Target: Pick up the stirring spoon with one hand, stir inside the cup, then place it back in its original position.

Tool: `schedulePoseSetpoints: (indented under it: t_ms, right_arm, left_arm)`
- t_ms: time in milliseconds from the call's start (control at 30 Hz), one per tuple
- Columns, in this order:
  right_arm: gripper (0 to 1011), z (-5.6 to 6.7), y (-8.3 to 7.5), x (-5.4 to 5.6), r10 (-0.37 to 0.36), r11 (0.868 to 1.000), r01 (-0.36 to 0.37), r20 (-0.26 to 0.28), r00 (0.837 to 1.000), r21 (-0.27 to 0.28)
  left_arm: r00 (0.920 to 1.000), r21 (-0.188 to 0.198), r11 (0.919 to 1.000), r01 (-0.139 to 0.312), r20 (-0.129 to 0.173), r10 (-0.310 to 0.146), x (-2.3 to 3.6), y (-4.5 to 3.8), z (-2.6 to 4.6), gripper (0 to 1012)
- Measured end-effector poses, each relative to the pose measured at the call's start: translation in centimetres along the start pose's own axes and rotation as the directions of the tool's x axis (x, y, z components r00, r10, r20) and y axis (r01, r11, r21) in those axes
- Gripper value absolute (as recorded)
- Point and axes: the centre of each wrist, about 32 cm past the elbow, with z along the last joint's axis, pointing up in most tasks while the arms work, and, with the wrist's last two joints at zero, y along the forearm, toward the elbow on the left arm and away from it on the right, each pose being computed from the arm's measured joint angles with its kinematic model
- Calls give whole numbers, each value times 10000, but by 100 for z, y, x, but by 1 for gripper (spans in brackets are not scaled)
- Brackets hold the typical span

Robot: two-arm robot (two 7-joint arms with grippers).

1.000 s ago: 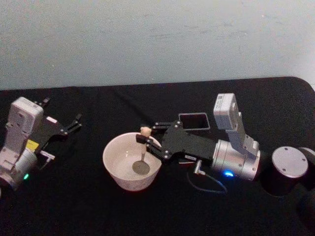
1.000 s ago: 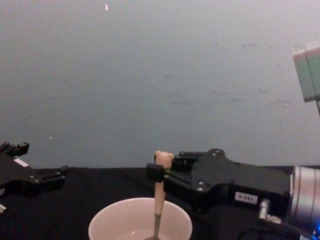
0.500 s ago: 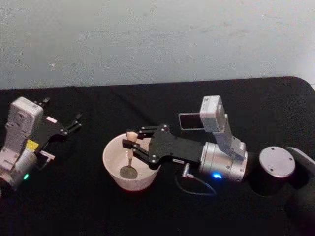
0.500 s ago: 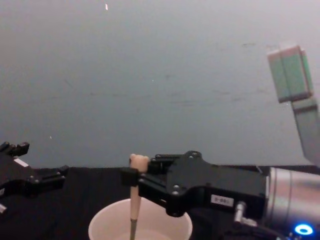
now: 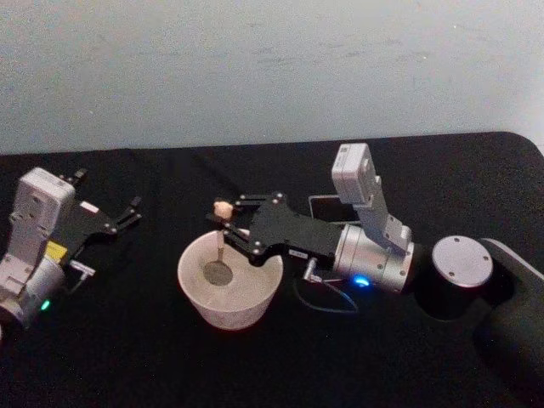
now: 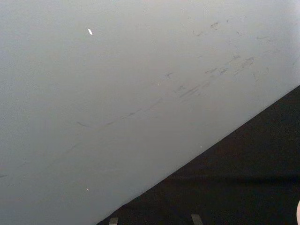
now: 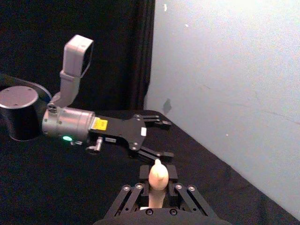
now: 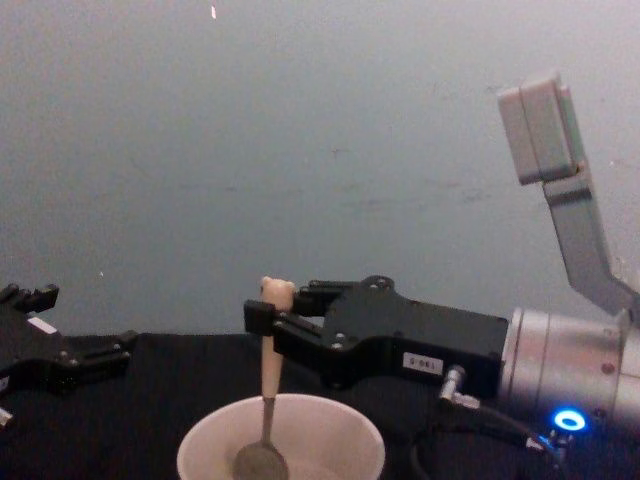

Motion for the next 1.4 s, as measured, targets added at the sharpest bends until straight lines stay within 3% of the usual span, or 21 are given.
schedulePoseSetpoints:
  t_ms: [333, 667, 933, 1400]
  right_arm:
    - [214, -24, -107, 37, -250, 9995, 251, 63, 9997, -165]
    - [213, 51, -146, 40, -358, 9993, 356, 157, 9992, 134]
    - [213, 255, -211, 72, -530, 9969, 497, 530, 9972, 612]
    - [213, 645, -492, 140, -1241, 9844, 1090, 1060, 9866, 1379]
  left_arm:
    - [10000, 1, 10000, 0, 1, 0, 0, 0, 0, 1001]
    - [10000, 0, 10000, -1, 1, 1, 0, 0, 0, 1001]
    - [10000, 1, 10000, -1, 0, 1, 0, 0, 0, 1001]
    - [10000, 1, 10000, 0, 0, 0, 0, 0, 0, 1001]
